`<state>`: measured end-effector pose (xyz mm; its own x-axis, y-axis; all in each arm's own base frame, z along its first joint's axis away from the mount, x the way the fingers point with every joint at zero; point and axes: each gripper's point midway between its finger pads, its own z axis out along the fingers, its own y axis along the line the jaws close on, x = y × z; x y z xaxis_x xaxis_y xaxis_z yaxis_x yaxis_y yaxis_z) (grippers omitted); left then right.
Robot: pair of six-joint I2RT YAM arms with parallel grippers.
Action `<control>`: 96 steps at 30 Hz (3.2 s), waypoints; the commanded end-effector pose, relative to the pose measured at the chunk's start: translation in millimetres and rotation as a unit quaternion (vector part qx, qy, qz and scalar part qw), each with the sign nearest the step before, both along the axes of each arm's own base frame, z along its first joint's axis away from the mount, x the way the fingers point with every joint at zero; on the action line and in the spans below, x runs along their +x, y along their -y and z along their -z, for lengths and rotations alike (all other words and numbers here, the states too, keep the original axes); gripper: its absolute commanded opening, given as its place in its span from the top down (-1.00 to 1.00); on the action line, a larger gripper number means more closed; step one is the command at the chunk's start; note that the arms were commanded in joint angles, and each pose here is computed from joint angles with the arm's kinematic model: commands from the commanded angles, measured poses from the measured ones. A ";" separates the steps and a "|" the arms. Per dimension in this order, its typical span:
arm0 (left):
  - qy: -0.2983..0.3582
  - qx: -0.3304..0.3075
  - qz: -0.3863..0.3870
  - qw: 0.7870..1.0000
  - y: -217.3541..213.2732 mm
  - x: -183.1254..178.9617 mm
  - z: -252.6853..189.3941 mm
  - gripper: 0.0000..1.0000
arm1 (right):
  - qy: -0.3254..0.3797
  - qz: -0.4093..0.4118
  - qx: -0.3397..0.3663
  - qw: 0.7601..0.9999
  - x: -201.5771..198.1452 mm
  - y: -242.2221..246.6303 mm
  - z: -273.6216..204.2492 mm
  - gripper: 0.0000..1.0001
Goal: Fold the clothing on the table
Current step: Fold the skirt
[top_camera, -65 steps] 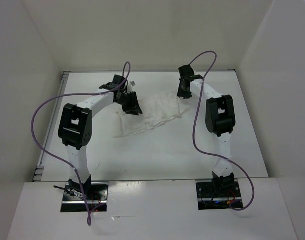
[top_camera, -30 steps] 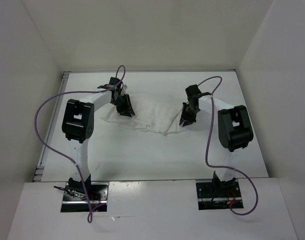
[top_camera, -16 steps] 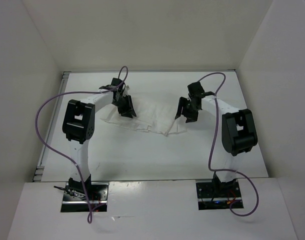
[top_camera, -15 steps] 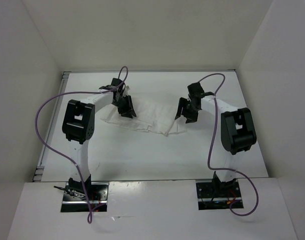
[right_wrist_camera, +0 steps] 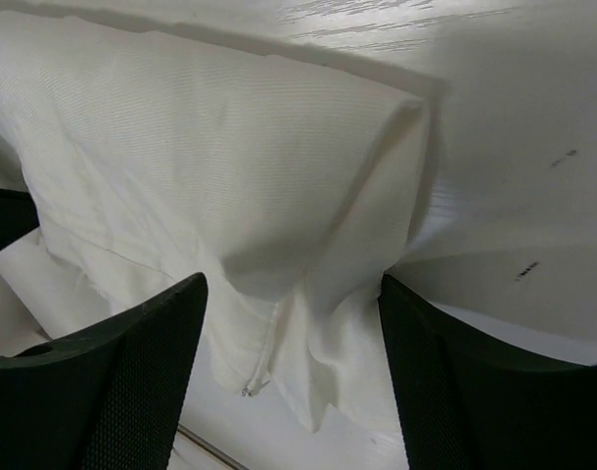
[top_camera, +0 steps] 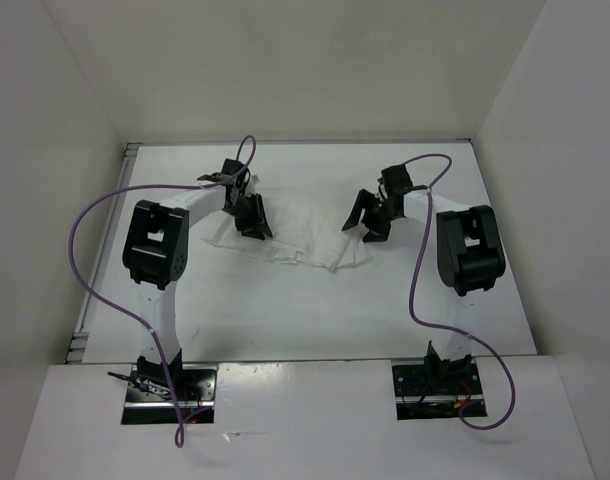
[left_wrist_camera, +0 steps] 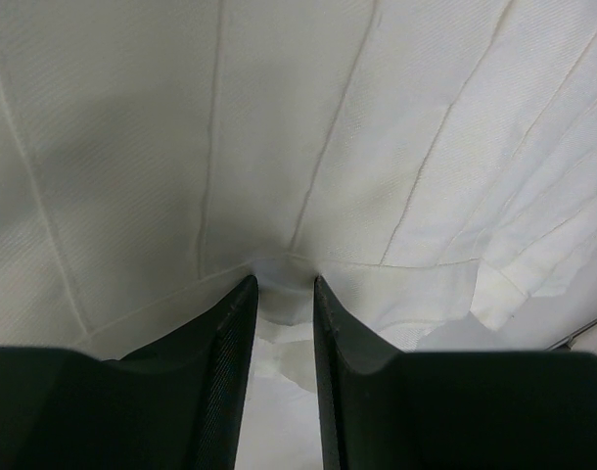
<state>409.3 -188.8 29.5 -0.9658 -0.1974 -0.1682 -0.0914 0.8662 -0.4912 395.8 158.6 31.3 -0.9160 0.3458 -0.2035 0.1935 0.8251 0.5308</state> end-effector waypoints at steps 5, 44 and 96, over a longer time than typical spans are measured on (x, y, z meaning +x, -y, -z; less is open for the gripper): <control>0.011 -0.006 0.013 1.000 2.2 -5.5 -13.5 0.27 | -0.029 -0.048 0.018 0.998 -22.7 -39.1 15.5 -0.29; 0.144 -0.106 -0.005 0.984 84.5 97.1 -63.0 0.76 | -0.025 -0.046 -0.036 0.998 -20.7 -19.4 0.9 1.00; 0.109 0.001 0.038 0.993 177.0 49.3 15.0 1.00 | 0.170 -0.079 0.058 0.980 29.2 -60.1 -195.4 1.00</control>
<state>474.9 -359.3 31.1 -0.8877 -0.1616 -0.4312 0.0870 0.8607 -0.5017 422.7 206.3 158.7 -0.8996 0.2447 -0.3618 -0.0143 0.8113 0.5844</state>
